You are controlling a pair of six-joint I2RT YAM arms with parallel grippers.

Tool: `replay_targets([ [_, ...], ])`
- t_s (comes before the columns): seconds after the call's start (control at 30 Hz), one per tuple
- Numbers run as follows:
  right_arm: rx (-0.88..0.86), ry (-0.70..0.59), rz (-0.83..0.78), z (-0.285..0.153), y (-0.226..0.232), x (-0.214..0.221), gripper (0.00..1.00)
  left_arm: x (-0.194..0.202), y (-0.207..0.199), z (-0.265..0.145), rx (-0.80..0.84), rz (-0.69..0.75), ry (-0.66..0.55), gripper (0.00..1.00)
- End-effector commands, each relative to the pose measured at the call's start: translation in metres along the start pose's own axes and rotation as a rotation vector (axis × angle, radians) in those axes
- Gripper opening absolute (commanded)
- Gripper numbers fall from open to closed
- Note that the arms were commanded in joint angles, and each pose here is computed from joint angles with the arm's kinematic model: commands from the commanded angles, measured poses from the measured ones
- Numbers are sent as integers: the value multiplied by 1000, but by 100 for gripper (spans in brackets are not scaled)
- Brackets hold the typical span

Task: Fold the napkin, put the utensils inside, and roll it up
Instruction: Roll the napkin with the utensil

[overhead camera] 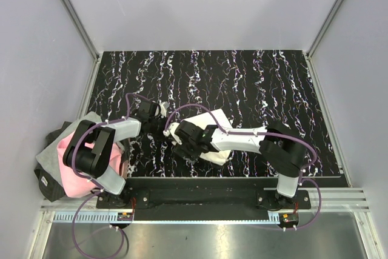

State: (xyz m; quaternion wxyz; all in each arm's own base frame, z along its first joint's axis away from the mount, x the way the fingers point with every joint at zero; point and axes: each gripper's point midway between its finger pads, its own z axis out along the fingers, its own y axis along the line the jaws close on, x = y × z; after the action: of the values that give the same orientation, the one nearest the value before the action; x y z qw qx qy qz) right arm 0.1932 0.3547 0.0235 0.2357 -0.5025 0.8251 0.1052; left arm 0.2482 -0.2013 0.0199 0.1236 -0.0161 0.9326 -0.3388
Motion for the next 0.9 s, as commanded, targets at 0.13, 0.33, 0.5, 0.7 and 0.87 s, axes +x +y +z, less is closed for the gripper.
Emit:
replay_targets([
  [0.13,-14,73,131,20,-20,24,71,-14,-7,-9,3,49,-51,0],
  [0.33,-162,122,185,22,-7,35,61,-26,-15,-20,5,77,-111,10],
  [0.5,-252,147,192,20,8,39,44,-37,-19,-36,-1,93,-186,29],
  [0.7,-275,162,200,17,10,39,39,-38,-16,-50,-22,112,-251,40],
  [0.87,-272,126,200,4,8,21,52,-34,-13,-47,-19,106,-248,41],
])
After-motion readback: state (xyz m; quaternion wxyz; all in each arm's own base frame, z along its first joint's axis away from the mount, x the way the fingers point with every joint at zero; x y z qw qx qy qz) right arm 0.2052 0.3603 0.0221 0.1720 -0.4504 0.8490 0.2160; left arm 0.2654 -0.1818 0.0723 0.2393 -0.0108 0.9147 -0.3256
